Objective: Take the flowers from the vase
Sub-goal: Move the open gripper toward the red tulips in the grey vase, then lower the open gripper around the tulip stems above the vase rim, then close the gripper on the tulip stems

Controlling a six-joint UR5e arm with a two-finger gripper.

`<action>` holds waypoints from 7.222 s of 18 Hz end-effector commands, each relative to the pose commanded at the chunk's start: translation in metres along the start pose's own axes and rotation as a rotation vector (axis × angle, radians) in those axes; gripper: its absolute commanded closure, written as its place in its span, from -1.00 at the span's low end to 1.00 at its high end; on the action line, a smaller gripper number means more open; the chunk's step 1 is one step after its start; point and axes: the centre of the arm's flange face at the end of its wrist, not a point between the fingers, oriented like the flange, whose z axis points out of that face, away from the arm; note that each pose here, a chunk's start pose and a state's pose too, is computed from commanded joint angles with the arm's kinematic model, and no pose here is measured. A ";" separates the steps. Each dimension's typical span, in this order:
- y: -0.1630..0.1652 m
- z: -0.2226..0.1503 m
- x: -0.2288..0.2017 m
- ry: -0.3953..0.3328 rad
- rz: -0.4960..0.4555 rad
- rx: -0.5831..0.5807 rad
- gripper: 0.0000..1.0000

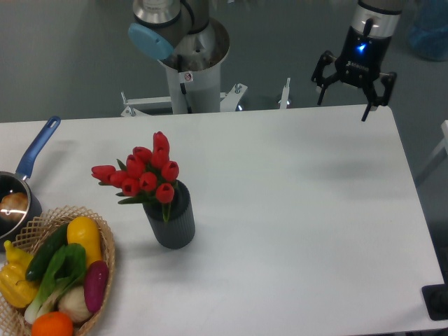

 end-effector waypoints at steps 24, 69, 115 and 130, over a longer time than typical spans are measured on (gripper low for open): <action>-0.108 0.082 0.113 0.291 0.117 0.358 -1.00; -0.174 0.160 0.139 0.415 0.204 0.556 -1.00; -0.205 0.177 0.150 0.428 0.226 0.551 -0.66; -0.202 0.168 0.134 0.407 0.196 0.551 -0.20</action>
